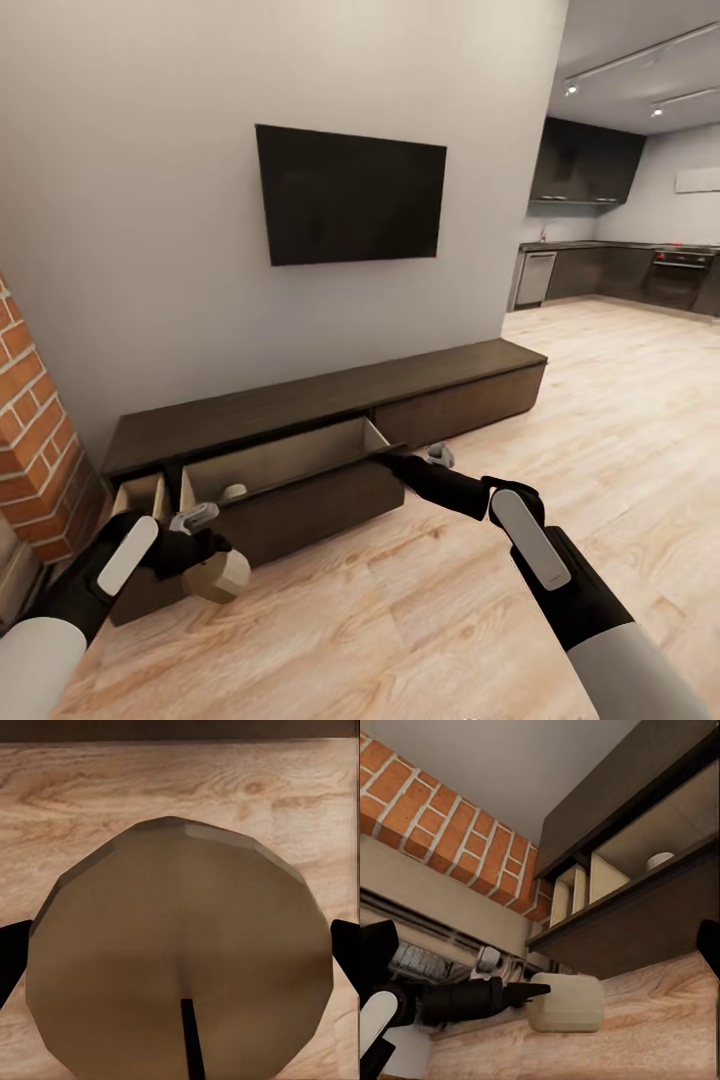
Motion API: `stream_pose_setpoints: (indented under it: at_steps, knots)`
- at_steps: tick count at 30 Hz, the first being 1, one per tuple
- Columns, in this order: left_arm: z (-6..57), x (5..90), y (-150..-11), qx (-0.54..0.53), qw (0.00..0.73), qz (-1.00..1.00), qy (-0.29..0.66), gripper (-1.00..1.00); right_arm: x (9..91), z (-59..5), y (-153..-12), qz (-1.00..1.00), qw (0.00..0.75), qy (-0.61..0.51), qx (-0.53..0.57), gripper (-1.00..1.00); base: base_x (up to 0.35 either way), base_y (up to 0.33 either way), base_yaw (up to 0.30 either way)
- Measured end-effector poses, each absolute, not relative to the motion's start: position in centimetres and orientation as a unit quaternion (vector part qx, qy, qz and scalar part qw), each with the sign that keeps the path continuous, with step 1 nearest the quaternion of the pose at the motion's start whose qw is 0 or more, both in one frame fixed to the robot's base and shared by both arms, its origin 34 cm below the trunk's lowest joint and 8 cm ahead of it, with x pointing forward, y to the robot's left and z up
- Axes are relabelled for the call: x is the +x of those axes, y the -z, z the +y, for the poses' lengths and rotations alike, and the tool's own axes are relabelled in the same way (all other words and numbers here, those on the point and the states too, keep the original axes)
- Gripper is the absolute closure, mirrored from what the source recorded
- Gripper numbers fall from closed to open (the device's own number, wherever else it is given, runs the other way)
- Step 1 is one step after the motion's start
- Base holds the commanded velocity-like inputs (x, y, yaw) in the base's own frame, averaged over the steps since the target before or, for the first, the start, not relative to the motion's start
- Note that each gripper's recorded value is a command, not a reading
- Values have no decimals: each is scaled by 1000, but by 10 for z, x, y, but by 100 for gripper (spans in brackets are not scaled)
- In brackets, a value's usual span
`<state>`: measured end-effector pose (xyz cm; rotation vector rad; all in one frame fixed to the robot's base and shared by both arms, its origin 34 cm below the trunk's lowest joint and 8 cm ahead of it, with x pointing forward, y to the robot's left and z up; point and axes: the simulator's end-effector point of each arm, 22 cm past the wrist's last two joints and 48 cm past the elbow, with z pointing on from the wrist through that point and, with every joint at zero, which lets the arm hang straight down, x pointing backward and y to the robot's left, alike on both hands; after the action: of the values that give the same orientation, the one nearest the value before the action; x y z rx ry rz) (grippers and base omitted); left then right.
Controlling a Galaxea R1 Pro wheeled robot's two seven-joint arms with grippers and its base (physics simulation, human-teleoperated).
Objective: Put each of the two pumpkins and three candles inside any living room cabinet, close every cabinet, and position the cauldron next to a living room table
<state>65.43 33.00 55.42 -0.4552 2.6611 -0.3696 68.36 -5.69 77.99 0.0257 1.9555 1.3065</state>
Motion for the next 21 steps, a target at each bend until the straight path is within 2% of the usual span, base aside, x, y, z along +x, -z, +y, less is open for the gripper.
stream_pose_setpoints:
  at_steps: [6,13,21]
  knots:
    - [319,675,-601,-135,244,951,132,100,689,-75,-788,774,389,-499,11,-100,0,0,-290]
    - [344,694,-655,-135,290,945,61,100,694,-86,-803,778,396,-488,9,-100,0,0,-290]
    - [335,709,-707,-118,332,934,59,100,697,-87,-816,781,395,-484,11,-100,0,0,-290]
